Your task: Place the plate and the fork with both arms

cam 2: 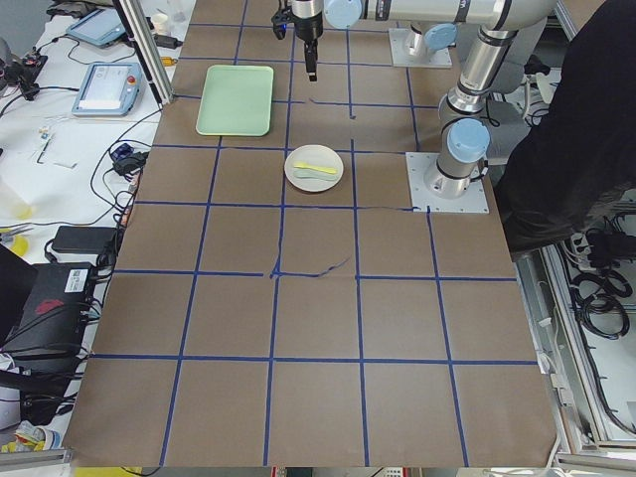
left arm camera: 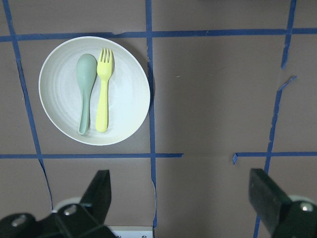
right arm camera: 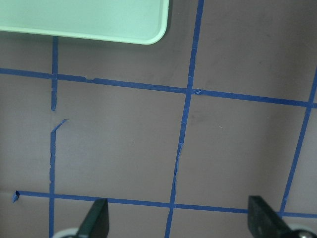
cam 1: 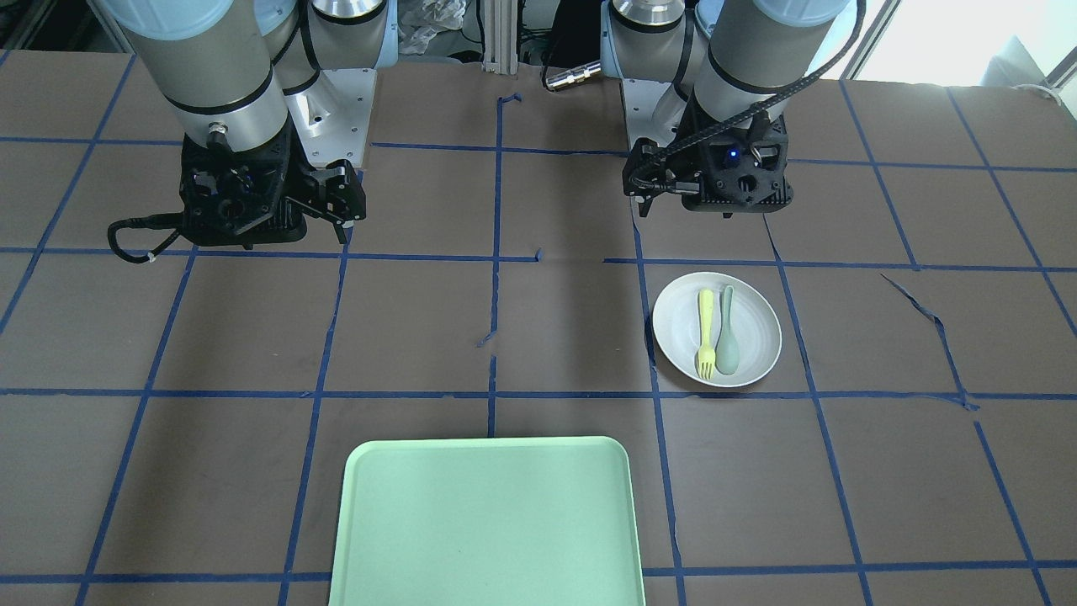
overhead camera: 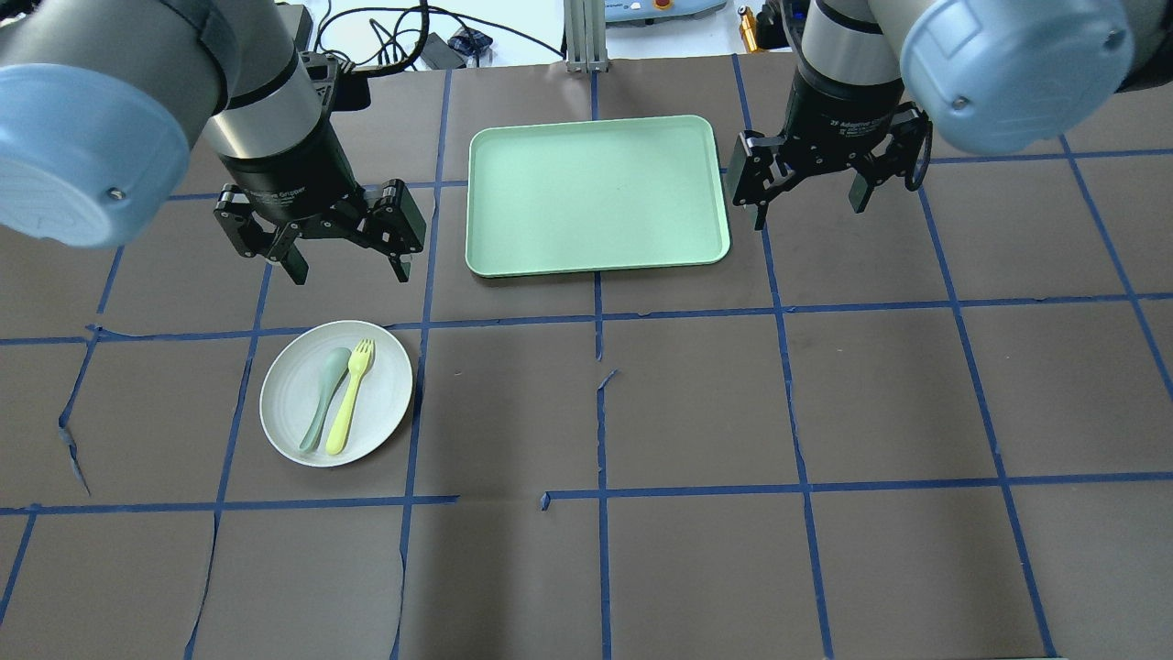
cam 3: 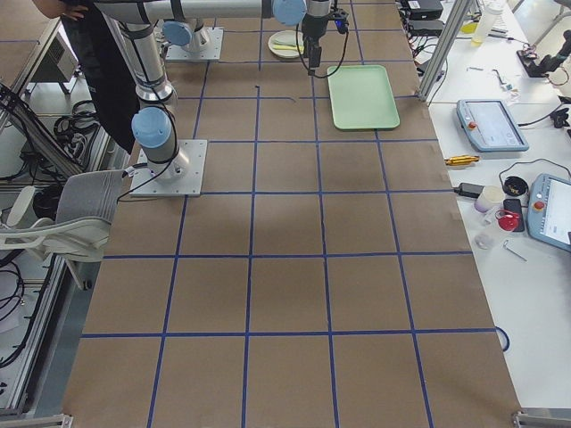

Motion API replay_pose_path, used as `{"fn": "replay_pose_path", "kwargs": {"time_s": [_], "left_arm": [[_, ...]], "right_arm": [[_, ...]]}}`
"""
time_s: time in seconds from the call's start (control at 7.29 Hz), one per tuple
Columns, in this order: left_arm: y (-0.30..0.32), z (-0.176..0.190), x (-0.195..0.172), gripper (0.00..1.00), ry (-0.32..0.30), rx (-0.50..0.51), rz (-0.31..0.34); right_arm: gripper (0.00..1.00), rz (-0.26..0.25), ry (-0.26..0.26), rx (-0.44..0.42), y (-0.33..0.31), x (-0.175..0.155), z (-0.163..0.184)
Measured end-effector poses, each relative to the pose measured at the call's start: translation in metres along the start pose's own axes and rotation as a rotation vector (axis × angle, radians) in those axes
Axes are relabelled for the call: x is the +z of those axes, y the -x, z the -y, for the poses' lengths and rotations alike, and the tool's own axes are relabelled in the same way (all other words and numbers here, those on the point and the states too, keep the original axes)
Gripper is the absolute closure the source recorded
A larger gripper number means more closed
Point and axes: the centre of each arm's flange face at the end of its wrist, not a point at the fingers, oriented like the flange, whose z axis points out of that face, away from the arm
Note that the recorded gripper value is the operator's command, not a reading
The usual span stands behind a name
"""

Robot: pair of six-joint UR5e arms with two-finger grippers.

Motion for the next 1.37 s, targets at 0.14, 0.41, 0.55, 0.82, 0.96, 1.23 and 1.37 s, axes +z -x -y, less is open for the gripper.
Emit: {"fn": "replay_pose_path", "kwargs": {"time_s": [0.14,0.41,0.55,0.82,0.96,1.23,1.37], "left_arm": [[0.001,-0.001,-0.001,0.0,-0.001,0.0,0.0],[0.001,-0.001,-0.001,0.0,-0.002,0.0,-0.002],[0.001,0.0,0.0,0.0,0.001,0.004,-0.001],[0.0,0.003,0.006,0.0,0.011,0.011,-0.008],[-0.003,0.006,0.01,0.0,0.015,0.015,-0.011],[-0.002,0.013,0.023,0.0,0.027,0.012,-0.006],[0.009,0.017,0.027,0.0,0.02,-0.01,-0.008]], "right_arm": [[0.0,0.002,0.002,0.002,0.0,-0.003,-0.004],[0.0,0.012,0.007,0.011,0.001,-0.013,-0.017],[0.0,0.023,0.008,0.015,0.002,-0.014,-0.02],[0.0,0.033,0.008,0.018,0.003,-0.014,-0.02],[0.0,0.033,0.01,0.017,0.004,-0.012,-0.019],[0.0,0.035,0.015,0.017,0.004,-0.007,-0.016],[0.0,0.035,0.017,0.017,0.005,-0.004,-0.014]]}}
